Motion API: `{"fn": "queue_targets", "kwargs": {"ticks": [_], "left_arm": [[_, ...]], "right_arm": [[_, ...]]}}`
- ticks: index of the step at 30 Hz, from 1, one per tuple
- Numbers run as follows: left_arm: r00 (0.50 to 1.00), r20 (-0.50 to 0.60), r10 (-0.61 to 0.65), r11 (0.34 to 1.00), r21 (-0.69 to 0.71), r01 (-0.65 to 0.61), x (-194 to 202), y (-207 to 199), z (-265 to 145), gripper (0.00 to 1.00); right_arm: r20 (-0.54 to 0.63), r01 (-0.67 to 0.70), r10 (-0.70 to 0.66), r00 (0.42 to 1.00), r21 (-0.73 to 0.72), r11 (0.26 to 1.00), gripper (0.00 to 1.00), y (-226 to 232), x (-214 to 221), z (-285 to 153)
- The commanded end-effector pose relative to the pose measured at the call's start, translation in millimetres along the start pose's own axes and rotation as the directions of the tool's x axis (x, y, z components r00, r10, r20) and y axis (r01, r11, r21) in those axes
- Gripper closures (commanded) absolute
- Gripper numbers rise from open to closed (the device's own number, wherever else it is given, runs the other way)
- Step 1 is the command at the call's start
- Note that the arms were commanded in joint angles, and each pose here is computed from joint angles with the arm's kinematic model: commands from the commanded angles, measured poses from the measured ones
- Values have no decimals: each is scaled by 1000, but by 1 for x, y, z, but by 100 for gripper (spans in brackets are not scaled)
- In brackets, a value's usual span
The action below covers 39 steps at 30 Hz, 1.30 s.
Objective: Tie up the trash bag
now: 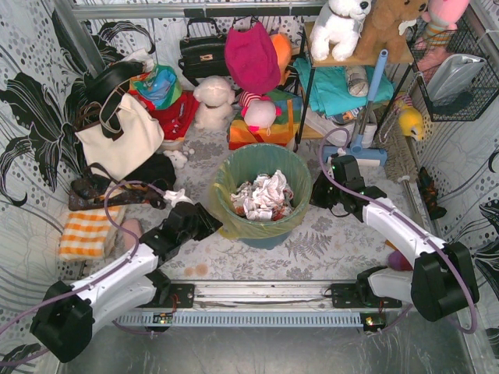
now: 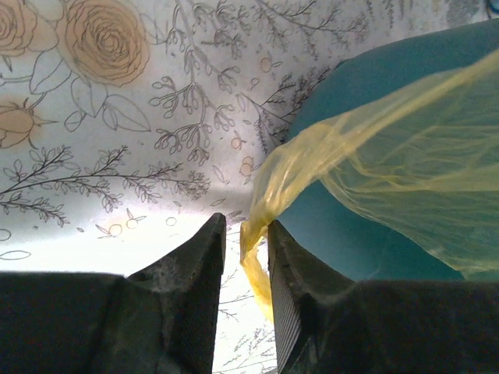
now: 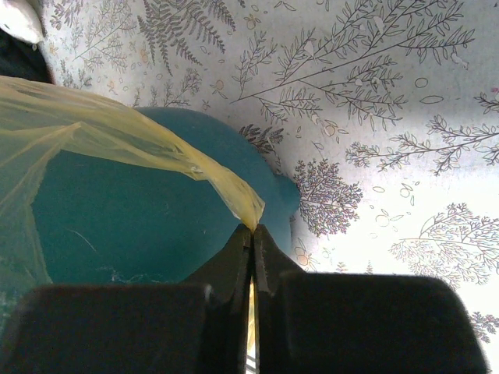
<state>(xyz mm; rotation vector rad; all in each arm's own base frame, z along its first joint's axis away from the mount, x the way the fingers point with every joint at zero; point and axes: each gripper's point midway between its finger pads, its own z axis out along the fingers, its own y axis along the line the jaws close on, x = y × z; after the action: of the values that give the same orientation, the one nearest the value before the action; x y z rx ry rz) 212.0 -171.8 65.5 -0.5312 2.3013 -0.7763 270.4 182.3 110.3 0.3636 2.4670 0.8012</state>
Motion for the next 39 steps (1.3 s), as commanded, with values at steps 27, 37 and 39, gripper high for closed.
{"fn": "queue_targets", "kwargs": {"ticks": [27, 37, 39], "left_arm": [[998, 62, 25, 999, 47, -28, -16, -17, 4, 82], [996, 78, 35, 993, 108, -43, -21, -29, -15, 100], [997, 77, 25, 992, 118, -34, -21, -31, -23, 100]], "right_arm": [[4, -21, 21, 1000, -30, 999, 100, -2, 8, -7], [34, -18, 20, 999, -48, 999, 100, 5, 9, -33], [27, -11, 13, 1000, -58, 998, 100, 7, 12, -41]]}}
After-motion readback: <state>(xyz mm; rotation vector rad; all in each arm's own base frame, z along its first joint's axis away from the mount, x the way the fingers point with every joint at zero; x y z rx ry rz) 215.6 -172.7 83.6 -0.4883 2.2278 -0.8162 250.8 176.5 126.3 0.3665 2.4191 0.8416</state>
